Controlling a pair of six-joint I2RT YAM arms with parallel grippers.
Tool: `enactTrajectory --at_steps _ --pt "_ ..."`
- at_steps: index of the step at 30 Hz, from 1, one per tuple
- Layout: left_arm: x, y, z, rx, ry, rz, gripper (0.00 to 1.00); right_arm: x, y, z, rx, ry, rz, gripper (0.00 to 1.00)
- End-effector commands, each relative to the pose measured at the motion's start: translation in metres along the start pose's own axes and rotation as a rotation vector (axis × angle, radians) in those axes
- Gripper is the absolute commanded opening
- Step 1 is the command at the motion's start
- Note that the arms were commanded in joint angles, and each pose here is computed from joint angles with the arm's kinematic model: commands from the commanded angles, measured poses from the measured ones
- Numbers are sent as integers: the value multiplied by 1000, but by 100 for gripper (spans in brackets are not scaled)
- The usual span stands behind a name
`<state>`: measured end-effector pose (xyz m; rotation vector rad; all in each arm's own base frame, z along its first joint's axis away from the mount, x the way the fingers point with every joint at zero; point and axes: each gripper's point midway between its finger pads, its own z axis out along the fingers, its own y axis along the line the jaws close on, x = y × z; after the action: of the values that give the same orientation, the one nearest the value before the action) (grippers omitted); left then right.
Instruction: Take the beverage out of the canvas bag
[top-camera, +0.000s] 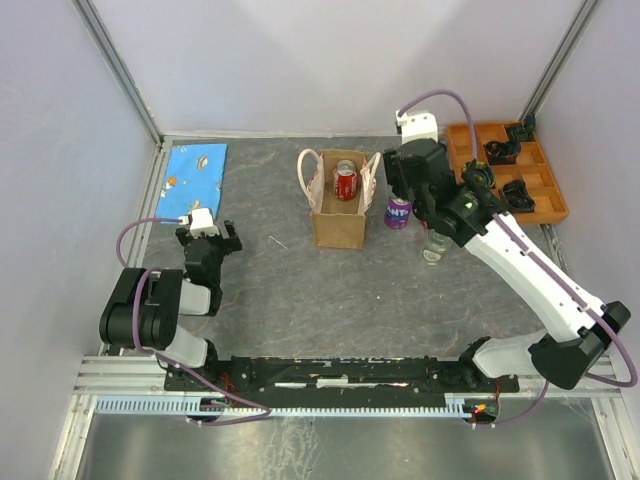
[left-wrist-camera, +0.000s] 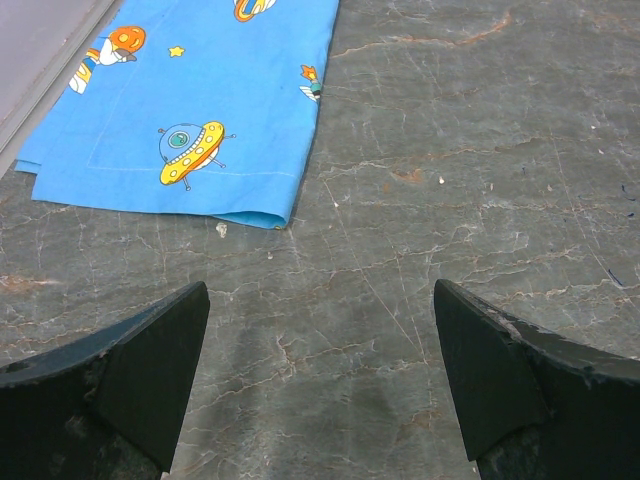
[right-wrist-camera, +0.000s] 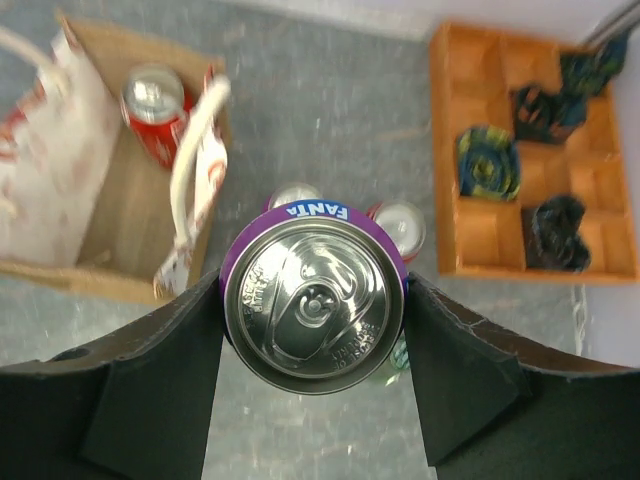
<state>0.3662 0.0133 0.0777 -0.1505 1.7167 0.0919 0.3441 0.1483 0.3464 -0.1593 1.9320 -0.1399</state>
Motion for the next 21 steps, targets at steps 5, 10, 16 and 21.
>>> enactTrajectory --at_steps 5,10,16,21 --pt "-15 0 6 1 -52 31 99 56 17 3 -56 85 131 0" --pt "-16 -1 6 1 -53 30 99 93 27 18 -66 112 108 0" --pt "-15 -1 6 1 -53 30 99 126 43 38 -94 142 136 0" --pt "-16 -1 6 1 -53 30 99 143 47 57 -81 157 173 0"
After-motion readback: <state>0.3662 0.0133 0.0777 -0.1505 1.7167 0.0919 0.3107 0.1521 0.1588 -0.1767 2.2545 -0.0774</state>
